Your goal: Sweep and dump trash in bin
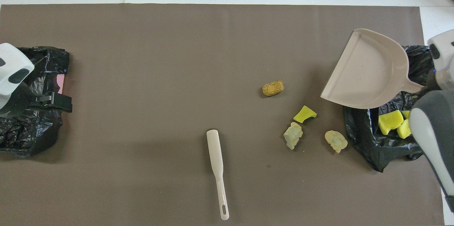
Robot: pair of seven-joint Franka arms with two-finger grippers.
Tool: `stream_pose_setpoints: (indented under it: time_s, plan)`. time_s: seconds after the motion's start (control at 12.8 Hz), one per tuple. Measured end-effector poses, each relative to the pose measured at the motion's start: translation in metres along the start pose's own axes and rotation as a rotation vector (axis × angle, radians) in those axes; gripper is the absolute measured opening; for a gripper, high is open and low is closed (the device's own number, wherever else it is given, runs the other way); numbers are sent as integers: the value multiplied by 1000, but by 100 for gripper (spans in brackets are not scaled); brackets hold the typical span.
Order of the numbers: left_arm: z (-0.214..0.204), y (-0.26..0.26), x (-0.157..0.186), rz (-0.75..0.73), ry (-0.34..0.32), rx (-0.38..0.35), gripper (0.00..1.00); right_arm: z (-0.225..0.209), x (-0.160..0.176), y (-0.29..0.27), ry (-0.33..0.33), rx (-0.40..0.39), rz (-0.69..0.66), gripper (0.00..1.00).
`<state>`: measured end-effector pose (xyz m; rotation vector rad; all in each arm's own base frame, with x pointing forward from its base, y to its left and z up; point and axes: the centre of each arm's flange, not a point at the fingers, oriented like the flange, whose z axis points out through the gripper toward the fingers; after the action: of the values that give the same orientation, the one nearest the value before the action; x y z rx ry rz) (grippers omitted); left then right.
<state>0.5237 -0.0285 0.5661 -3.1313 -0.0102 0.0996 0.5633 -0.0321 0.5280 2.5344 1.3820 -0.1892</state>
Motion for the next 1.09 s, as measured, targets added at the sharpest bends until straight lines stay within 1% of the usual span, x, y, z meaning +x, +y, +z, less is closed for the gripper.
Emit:
stream_pose_setpoints:
  time_s: [0.23, 0.39, 0.62, 0.78, 0.93, 1.09]
  plan:
    - [-33, -1, -4, 30, 20, 0, 100, 9, 53, -29, 50, 77, 173, 31]
    - [-53, -2, -8, 33, 33, 1, 100, 14, 85, -48, 56, 115, 275, 31]
    - [-62, -4, -9, 31, 41, 0, 100, 14, 137, -85, 57, 157, 480, 31]
    - [-66, -4, -13, 33, 18, 1, 100, 12, 165, -104, 82, 199, 606, 31]
    - [-80, -2, -16, 37, 31, 1, 100, 8, 192, -124, 103, 237, 728, 31]
    - [-89, -1, -18, 37, 44, 1, 100, 4, 225, -147, 115, 267, 813, 31]
